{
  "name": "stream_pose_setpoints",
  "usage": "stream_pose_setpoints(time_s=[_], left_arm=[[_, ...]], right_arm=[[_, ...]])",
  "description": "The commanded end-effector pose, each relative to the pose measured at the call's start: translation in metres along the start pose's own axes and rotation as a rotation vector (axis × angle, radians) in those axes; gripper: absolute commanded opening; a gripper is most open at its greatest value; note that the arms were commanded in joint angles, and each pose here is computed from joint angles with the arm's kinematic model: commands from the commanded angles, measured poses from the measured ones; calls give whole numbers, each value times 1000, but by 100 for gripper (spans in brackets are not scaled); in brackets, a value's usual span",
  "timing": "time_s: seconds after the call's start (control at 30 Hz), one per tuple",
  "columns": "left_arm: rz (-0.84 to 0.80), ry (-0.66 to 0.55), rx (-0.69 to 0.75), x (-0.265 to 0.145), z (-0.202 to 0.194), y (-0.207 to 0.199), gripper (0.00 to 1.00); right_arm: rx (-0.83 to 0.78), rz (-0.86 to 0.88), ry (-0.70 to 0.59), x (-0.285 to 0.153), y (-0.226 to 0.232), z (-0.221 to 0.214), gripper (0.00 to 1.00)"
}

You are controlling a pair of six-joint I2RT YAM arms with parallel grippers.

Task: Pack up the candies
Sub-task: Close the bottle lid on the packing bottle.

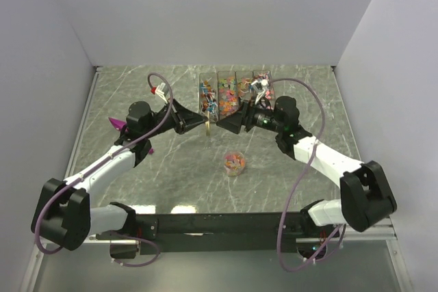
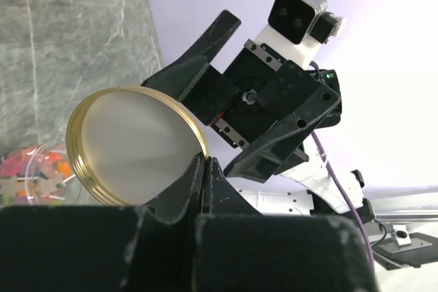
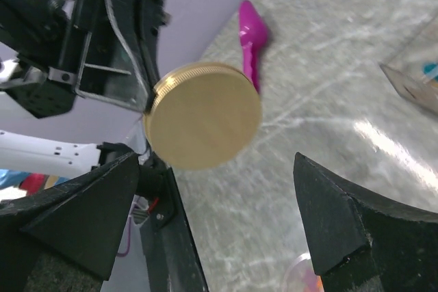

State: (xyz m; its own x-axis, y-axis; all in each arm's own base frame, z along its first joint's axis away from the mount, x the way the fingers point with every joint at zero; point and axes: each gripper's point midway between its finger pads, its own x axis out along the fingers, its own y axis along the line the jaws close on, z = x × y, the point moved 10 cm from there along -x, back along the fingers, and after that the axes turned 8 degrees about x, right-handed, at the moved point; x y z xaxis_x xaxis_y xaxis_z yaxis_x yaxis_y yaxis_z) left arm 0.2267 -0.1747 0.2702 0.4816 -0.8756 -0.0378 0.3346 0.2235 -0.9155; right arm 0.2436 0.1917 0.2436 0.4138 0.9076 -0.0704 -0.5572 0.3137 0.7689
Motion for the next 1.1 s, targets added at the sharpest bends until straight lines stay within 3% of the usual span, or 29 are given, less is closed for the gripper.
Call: stream_pose_setpoints(time_s=[0.0, 0.53, 1.07], left_arm=[[-76, -87, -10, 2, 3, -20, 1], [-131, -75, -61, 10, -7, -35, 1], [-161, -41, -38, 8, -9, -44, 1]], right_arm=[[-75, 154, -36, 14, 20, 22, 100], [-80, 343, 79, 26, 23, 17, 100], [-87, 325, 101, 30, 9, 16, 100]])
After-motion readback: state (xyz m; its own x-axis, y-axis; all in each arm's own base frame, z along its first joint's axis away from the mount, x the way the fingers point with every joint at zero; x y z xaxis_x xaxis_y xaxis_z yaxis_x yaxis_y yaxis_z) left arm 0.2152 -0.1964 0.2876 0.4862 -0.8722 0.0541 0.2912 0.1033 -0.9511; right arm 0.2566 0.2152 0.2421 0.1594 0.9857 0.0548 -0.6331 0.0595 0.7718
